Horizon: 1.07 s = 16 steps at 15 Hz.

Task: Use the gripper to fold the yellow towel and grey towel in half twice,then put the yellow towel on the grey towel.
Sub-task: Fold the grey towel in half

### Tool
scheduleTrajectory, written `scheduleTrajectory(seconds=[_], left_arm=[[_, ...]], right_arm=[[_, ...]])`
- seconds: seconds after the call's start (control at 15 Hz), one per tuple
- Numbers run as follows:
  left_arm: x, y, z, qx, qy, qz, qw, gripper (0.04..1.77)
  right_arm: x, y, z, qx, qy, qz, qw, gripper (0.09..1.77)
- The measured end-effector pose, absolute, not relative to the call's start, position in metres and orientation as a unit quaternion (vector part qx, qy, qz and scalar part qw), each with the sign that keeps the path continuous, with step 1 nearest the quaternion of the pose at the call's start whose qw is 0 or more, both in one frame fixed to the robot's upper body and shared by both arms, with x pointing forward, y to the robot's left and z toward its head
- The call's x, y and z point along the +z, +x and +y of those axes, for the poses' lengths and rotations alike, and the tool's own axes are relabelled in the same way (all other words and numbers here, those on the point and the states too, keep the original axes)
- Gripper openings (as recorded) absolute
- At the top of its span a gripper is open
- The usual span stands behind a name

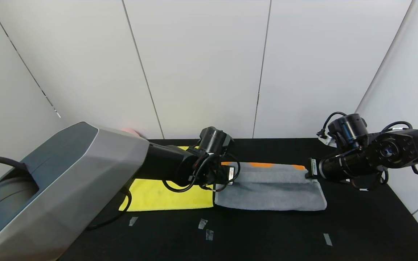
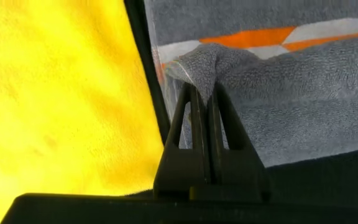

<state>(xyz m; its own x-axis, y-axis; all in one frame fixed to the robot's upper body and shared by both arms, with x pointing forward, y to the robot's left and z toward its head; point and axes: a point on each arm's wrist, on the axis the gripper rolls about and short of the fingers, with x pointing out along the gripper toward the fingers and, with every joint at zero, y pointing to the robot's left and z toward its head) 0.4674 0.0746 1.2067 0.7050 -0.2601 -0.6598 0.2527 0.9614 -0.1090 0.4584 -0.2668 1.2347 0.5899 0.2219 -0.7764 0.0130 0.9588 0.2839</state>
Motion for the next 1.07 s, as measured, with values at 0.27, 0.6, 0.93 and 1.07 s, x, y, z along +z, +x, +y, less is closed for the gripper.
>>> scheduleTrajectory(seconds=[0.27,0.6,0.93,1.07], left_arm=[[1.206,0.471,0.074,-0.140,0.001,0.355,0.924,0.12],[1.209,0.474,0.075,-0.143,0.006,0.347,0.927,0.67],[1.214,0.476,0.075,-0.143,0.001,0.340,0.930,1.16],[1.216,0.476,0.075,-0.142,-0.001,0.338,0.930,1.29]], right_arm=[[1.232,0.466,-0.267,0.058,0.131,0.447,0.883,0.14],[1.234,0.471,-0.265,0.059,0.132,0.439,0.887,0.68],[1.236,0.473,-0.265,0.058,0.132,0.434,0.889,1.17],[1.238,0.472,-0.266,0.058,0.132,0.432,0.890,1.30]])
